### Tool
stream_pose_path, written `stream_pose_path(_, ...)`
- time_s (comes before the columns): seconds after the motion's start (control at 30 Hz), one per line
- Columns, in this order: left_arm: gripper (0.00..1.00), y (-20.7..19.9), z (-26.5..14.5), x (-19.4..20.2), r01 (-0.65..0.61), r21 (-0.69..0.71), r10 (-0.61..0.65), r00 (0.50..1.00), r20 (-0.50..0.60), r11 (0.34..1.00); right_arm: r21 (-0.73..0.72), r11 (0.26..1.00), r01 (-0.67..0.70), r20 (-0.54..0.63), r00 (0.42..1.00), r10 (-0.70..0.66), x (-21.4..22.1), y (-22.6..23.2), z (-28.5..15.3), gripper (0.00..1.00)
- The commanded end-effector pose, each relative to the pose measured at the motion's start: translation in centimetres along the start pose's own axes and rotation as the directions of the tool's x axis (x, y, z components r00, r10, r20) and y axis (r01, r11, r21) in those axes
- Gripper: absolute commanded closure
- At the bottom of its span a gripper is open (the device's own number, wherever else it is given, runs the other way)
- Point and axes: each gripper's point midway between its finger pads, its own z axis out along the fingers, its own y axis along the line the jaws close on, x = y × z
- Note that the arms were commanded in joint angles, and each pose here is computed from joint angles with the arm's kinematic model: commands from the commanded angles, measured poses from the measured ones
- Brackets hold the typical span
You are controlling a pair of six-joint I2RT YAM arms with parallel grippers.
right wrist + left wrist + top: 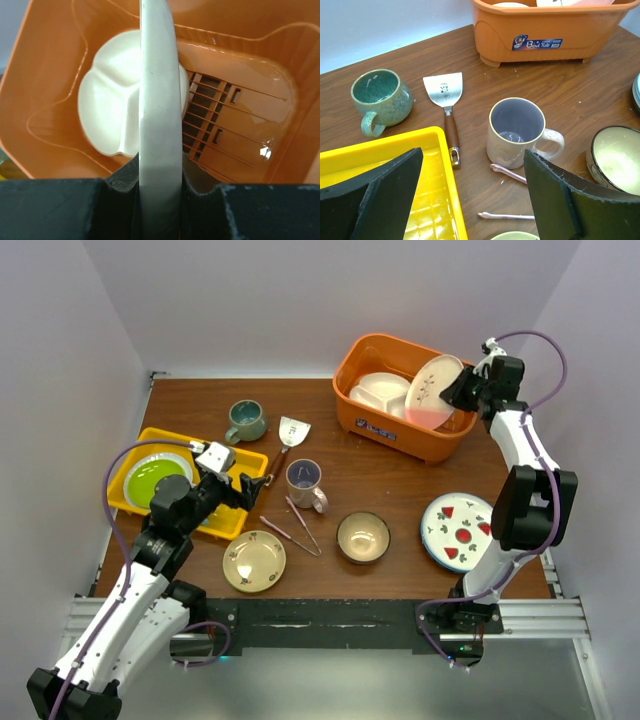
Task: Place the mixed dishes into the plastic bin
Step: Place the plate in the plastic bin.
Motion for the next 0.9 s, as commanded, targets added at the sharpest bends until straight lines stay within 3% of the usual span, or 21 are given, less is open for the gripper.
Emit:
stream_pose_path(0.0, 0.12, -0.2, 0.1, -1.2, -0.009, 0.012, 0.008, 0.999, 0.053, 1.0, -0.004, 0.998, 0.067, 0.169, 0.983, -0.065, -4.7, 1.1, -1.0, 0.97)
stream_pose_path(0.57, 0.12, -0.3, 0.3, -1.0, -0.008, 0.018, 0.007, 0.999, 0.045, 1.0, 0.094, 0.995, -0.023, 0.11, 0.994, 0.013, -2.2, -1.9, 1.3, 0.86)
stream_pose_path(0.87, 0.12, -0.3, 0.3, -1.0, -0.008, 0.021, 0.007, 0.999, 0.045, 1.0, 0.085, 0.996, 0.011, 0.227, 0.973, -0.03, -6.0, -0.1, -2.1, 0.87)
